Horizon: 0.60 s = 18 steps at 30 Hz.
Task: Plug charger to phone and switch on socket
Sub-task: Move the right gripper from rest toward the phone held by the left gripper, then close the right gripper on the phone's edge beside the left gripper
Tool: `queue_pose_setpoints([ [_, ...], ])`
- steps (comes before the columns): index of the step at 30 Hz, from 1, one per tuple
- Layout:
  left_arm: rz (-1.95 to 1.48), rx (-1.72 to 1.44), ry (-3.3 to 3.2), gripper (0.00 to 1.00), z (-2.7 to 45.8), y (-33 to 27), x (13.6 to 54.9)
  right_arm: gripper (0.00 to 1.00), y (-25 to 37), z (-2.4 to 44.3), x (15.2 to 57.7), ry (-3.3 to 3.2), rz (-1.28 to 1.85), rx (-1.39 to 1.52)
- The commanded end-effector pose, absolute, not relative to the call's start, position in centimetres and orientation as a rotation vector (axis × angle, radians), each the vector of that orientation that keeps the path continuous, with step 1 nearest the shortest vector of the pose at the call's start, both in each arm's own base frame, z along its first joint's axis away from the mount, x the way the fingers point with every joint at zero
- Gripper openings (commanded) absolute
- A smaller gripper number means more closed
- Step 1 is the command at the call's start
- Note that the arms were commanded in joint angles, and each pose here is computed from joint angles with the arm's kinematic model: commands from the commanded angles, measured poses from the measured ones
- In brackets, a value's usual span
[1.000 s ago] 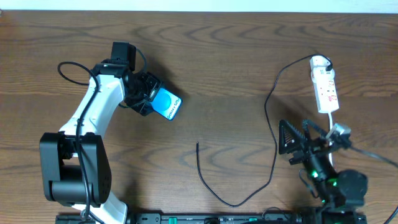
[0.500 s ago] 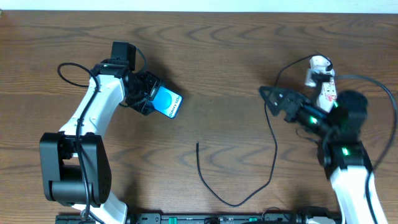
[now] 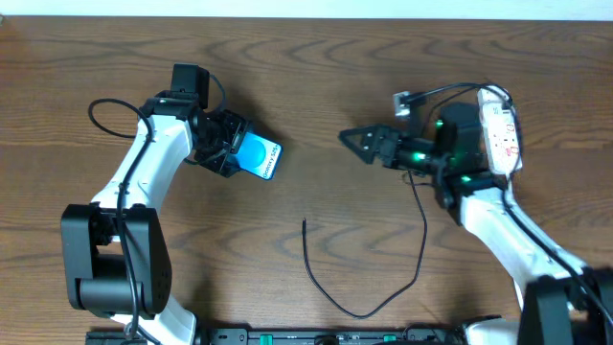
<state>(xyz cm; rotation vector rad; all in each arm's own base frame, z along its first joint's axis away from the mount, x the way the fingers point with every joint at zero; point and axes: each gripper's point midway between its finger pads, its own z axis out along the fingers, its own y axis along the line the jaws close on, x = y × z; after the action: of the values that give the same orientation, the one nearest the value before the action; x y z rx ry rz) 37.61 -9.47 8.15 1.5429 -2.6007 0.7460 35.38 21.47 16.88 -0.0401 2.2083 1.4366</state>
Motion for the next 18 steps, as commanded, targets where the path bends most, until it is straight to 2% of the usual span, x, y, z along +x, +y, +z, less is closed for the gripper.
queue_pose_setpoints([
  [1, 0.814, 1.513, -2.586, 0.07, 9.3, -10.7, 37.4, 0.99, 23.4, 16.6, 35.4, 2.198, 1.468, -0.113],
  [10, 0.827, 1.475, -2.591, 0.07, 9.5, -12.9, 37.1, 0.99, 25.5, 14.9, 35.5, 2.237, 1.413, -0.08],
  [13, 0.847, 1.459, -2.604, 0.07, 9.6, -13.6, 37.3, 0.94, 26.2, 14.7, 35.3, 2.243, 1.394, -0.086],
  [18, 0.865, 1.486, -2.571, 0.07, 9.8, -15.0, 37.4, 0.93, 27.4, 14.2, 35.0, 2.258, 1.341, -0.062],
])
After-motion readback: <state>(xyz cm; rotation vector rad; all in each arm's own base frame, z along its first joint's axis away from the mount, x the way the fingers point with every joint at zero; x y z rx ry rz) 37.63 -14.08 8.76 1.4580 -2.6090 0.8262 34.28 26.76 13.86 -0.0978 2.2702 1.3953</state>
